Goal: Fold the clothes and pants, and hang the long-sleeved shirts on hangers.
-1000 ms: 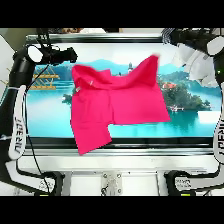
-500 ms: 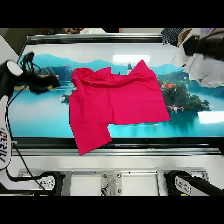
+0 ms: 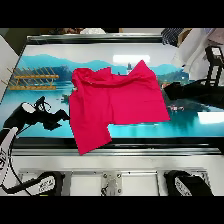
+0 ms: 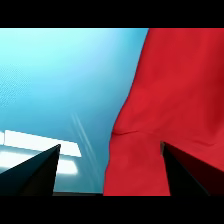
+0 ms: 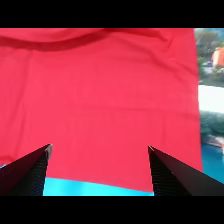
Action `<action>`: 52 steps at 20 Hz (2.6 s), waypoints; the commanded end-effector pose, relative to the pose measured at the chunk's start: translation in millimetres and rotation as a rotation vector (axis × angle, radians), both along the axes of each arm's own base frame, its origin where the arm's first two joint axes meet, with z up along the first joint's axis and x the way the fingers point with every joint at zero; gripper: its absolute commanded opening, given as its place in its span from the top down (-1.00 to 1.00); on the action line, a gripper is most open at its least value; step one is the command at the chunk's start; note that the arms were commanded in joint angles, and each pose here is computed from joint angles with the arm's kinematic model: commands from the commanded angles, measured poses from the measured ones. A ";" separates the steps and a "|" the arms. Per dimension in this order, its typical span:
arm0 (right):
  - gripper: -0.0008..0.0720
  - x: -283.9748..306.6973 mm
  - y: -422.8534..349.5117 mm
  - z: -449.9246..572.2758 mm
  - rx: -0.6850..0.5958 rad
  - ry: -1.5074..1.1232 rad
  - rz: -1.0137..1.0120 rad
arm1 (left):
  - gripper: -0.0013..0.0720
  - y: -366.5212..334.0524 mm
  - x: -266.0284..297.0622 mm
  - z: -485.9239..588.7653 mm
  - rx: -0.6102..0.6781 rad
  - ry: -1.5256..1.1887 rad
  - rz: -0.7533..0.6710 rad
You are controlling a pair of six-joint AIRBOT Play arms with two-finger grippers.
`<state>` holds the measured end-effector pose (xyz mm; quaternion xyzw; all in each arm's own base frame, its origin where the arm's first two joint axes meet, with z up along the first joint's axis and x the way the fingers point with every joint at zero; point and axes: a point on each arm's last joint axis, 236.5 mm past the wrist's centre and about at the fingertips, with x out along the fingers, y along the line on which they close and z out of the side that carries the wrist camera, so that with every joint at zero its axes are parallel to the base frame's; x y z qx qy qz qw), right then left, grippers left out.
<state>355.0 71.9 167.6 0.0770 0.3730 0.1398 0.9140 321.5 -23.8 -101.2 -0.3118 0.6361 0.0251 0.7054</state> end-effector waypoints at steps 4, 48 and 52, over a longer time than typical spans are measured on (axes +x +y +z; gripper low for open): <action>-0.83 -11.5 13.5 -5.6 0.053 0.020 0.023 | -0.90 -33.9 4.2 -18.5 -0.039 -0.025 0.004; 0.94 50.5 -64.7 140.3 -0.002 -0.351 -0.248 | 0.94 -18.5 10.0 443.6 0.326 -1.094 -0.171; 0.94 -41.8 -55.3 295.4 0.024 -0.723 -0.248 | 0.94 -29.6 -103.4 596.6 0.405 -1.527 -0.103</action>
